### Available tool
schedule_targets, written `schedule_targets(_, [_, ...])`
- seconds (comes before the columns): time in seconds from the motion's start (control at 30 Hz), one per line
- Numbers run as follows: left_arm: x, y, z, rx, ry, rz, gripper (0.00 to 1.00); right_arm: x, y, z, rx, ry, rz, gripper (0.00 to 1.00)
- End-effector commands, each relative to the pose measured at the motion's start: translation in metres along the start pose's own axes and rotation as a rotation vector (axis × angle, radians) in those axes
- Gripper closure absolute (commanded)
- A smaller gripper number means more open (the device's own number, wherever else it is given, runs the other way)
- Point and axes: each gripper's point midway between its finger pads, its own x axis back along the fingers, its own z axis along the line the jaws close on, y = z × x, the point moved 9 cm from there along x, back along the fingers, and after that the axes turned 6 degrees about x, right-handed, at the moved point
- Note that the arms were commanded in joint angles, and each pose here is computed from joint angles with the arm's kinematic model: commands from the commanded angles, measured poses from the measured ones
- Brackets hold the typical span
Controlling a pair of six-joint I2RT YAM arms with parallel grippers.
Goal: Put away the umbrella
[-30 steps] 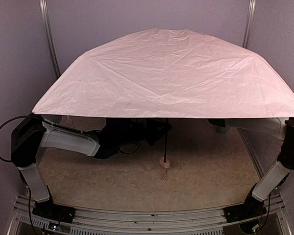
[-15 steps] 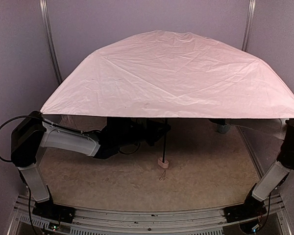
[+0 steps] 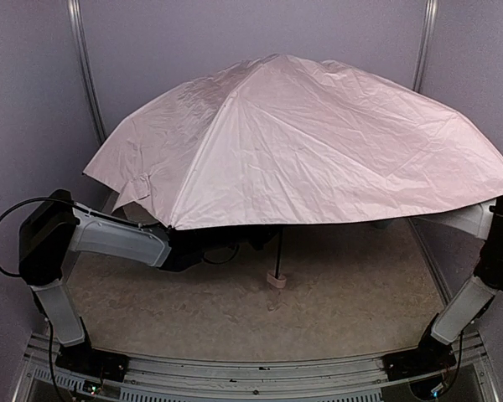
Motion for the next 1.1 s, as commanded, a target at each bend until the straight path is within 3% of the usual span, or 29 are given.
schedule_targets(0.0, [0.016, 0.060, -0.012, -0.062, -0.038, -0.217, 1.00, 0.002, -0.001, 0.001, 0.036, 0.034, 0.068, 0.93])
schedule_targets(0.3, [0.028, 0.102, -0.022, -0.137, -0.009, -0.404, 1.00, 0.017, -0.051, 0.020, 0.045, 0.178, 0.263, 0.89])
schedule_targets(0.5, [0.036, 0.123, -0.029, -0.185, 0.001, -0.502, 1.00, 0.035, -0.080, 0.016, 0.046, 0.165, 0.382, 0.87])
schedule_targets(1.07, [0.035, 0.133, -0.032, -0.214, -0.008, -0.548, 1.00, 0.064, -0.129, 0.016, -0.023, 0.124, 0.532, 0.81])
